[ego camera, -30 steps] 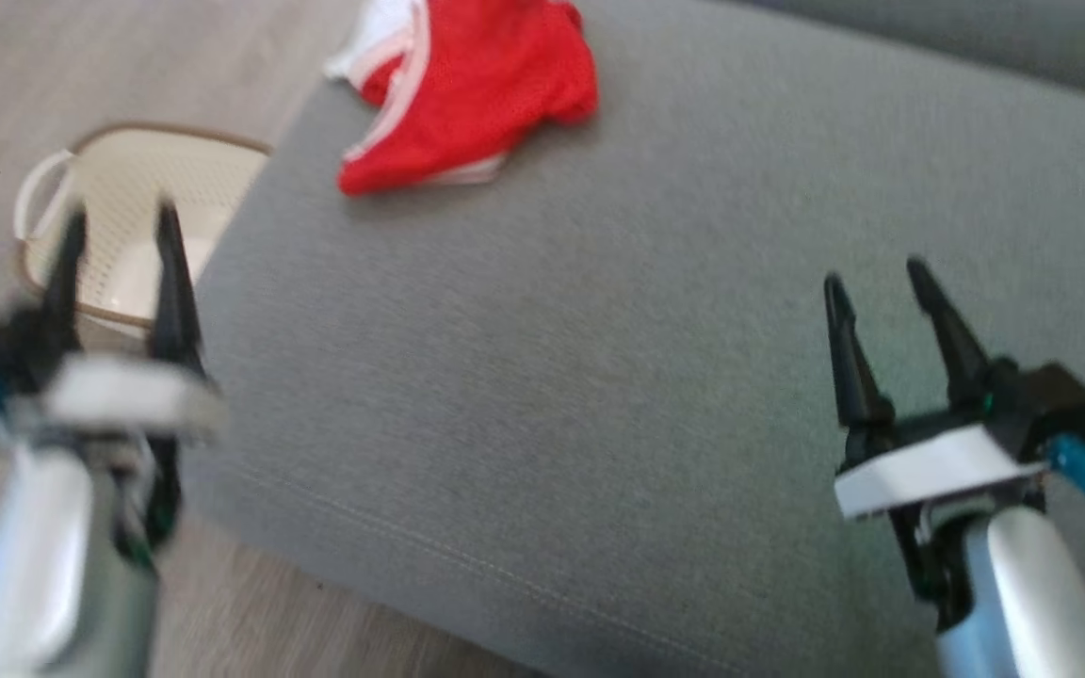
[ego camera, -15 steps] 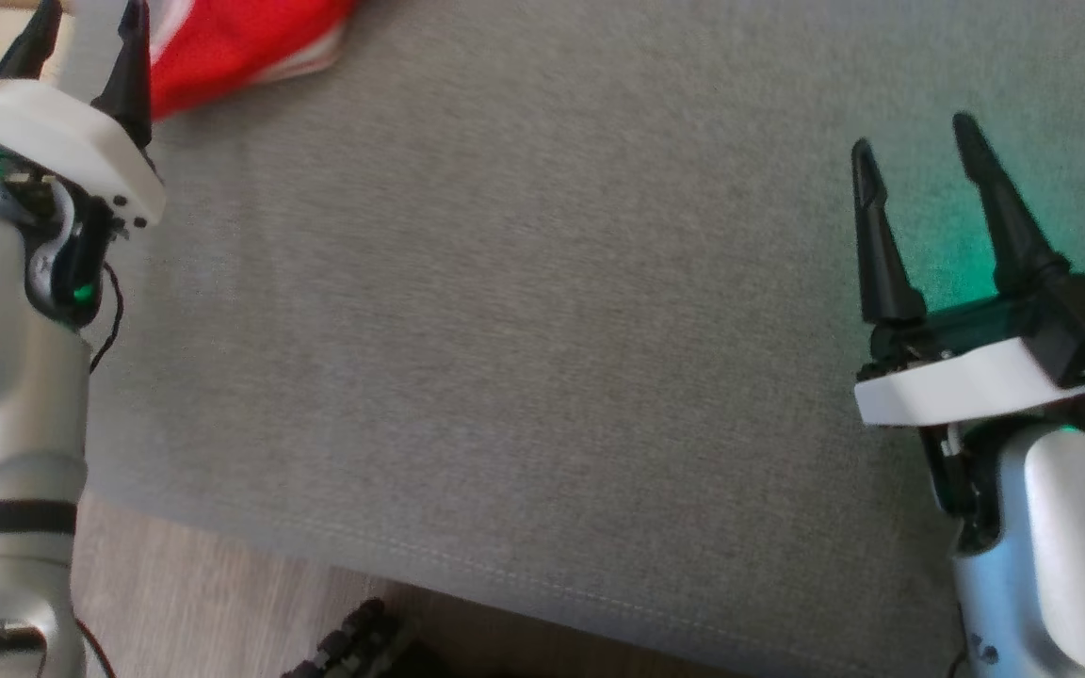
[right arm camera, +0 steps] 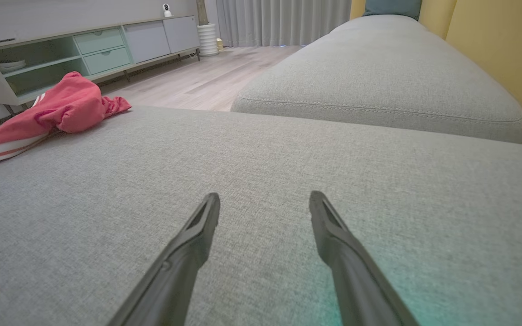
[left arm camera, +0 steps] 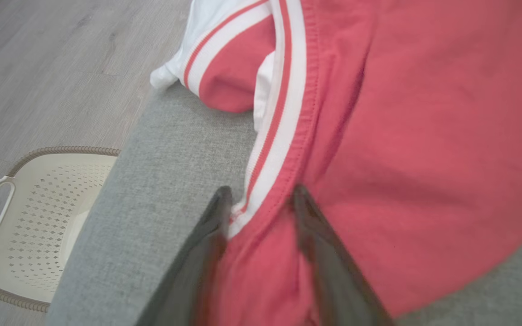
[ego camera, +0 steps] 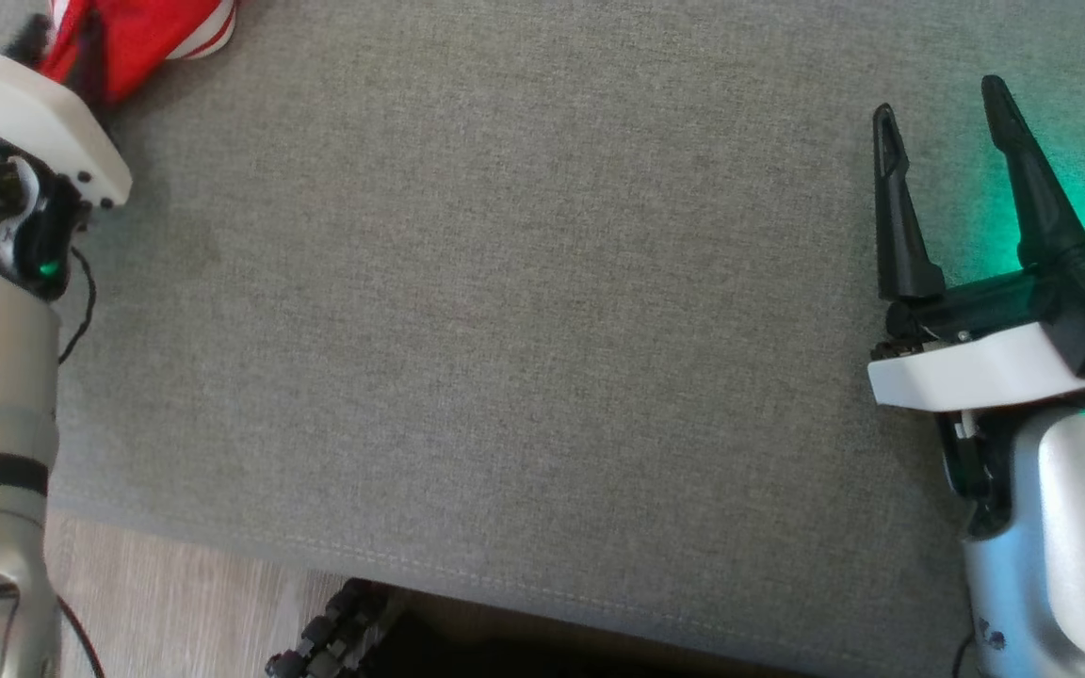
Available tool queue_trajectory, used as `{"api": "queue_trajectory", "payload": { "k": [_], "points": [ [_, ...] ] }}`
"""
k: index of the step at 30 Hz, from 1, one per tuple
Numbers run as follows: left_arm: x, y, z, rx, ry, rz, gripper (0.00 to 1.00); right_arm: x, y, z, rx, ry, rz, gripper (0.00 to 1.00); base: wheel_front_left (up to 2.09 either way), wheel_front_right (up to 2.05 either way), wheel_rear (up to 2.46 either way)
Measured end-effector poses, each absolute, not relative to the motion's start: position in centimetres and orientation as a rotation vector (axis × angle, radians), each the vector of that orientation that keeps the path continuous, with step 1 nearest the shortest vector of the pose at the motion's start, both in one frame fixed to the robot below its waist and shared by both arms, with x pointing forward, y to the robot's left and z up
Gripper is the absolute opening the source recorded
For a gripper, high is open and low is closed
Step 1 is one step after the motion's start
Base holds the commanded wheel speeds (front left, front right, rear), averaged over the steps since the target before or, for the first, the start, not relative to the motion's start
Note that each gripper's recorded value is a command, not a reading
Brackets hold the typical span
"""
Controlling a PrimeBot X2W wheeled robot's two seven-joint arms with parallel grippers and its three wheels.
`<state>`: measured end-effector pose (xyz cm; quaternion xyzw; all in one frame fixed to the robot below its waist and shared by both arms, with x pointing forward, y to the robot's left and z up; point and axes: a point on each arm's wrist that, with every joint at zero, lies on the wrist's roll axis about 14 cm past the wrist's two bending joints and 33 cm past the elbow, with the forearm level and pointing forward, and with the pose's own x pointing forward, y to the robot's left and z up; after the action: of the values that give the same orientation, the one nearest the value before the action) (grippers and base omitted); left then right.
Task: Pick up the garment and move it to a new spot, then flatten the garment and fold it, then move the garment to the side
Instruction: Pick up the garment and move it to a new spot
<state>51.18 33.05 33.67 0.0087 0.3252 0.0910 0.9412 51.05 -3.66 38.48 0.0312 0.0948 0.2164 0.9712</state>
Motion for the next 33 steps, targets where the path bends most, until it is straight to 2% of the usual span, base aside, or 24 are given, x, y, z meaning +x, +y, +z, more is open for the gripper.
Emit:
{"api": "queue_trajectory", "payload": {
  "k": [1, 11, 17, 22, 28, 33],
  "points": [
    [51.1, 33.1, 33.7, 0.017, 0.666, 0.187, 0.0, 51.0, -3.6, 38.6, 0.065, 0.189, 0.438, 1.0, 0.0, 0.0, 0.0],
    [51.0, 33.2, 37.1, 0.054, 0.595, 0.17, 0.0, 50.4, -3.6, 41.2, 0.1, 0.128, 0.439, 1.0, 0.0, 0.0, 0.0],
    [51.8, 34.3, 44.1, 0.143, 0.435, 0.156, 0.0, 49.4, -4.4, 44.3, 0.13, 0.063, 0.419, 1.0, 0.0, 0.0, 0.0],
    [52.6, 32.9, 50.8, 0.184, 0.289, 0.104, 0.0, 47.8, -5.9, 47.3, 0.149, 0.002, 0.385, 1.0, 0.0, 0.0, 0.0],
    [54.3, 26.2, 58.3, 0.224, 0.109, -0.061, 0.0, 45.0, -9.3, 48.7, 0.145, -0.018, 0.298, 1.0, 0.0, 0.0, 0.0],
    [54.3, 14.5, 62.0, 0.229, 0.003, -0.341, 0.0, 42.8, -13.8, 49.9, 0.124, -0.046, 0.182, 1.0, 0.0, 0.0, 0.0]
  ]
}}
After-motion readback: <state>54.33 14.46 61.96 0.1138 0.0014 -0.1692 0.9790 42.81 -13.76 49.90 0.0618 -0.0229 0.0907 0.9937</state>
